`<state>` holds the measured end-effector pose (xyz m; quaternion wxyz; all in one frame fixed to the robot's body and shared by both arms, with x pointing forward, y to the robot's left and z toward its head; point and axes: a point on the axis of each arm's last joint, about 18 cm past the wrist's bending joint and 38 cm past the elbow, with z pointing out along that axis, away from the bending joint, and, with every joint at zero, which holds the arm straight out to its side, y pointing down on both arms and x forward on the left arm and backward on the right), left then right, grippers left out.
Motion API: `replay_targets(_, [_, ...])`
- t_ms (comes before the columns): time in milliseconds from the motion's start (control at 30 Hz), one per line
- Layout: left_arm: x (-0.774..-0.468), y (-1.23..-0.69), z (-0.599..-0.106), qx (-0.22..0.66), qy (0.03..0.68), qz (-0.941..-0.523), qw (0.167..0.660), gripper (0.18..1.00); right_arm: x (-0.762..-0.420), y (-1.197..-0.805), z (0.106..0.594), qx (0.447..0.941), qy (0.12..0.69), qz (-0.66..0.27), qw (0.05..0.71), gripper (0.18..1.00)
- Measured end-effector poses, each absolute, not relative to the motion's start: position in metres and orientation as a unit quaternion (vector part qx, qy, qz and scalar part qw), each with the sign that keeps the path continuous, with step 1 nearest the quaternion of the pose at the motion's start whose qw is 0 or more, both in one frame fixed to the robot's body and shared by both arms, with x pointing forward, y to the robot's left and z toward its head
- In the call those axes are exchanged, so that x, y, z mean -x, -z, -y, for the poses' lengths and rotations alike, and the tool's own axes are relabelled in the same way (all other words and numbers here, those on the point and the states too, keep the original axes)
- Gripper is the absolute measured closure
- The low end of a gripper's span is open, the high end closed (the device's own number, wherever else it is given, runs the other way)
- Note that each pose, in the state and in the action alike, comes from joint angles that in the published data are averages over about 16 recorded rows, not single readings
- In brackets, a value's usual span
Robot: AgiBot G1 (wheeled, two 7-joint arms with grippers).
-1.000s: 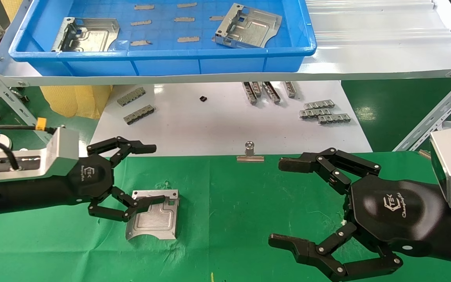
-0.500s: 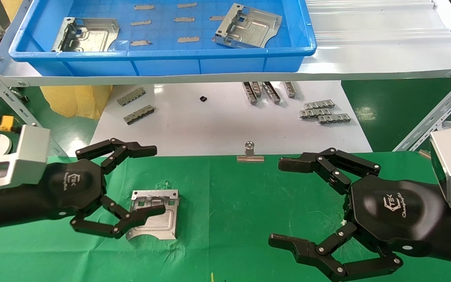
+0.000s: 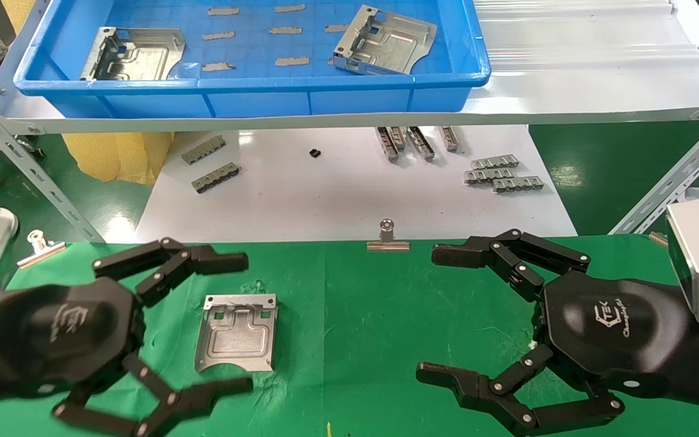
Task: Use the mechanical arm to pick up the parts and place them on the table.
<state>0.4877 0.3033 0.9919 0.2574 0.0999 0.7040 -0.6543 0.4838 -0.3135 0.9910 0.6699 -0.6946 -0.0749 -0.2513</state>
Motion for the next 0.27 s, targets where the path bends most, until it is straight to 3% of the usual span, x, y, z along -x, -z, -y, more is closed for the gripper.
replay_targets(267, [-0.472, -0.992, -0.299, -0.105, 0.659, -0.705, 0.242, 0.183, -0.484, -0.991, 0.314, 0.695, 0.251, 0.075, 0.670, 0.179])
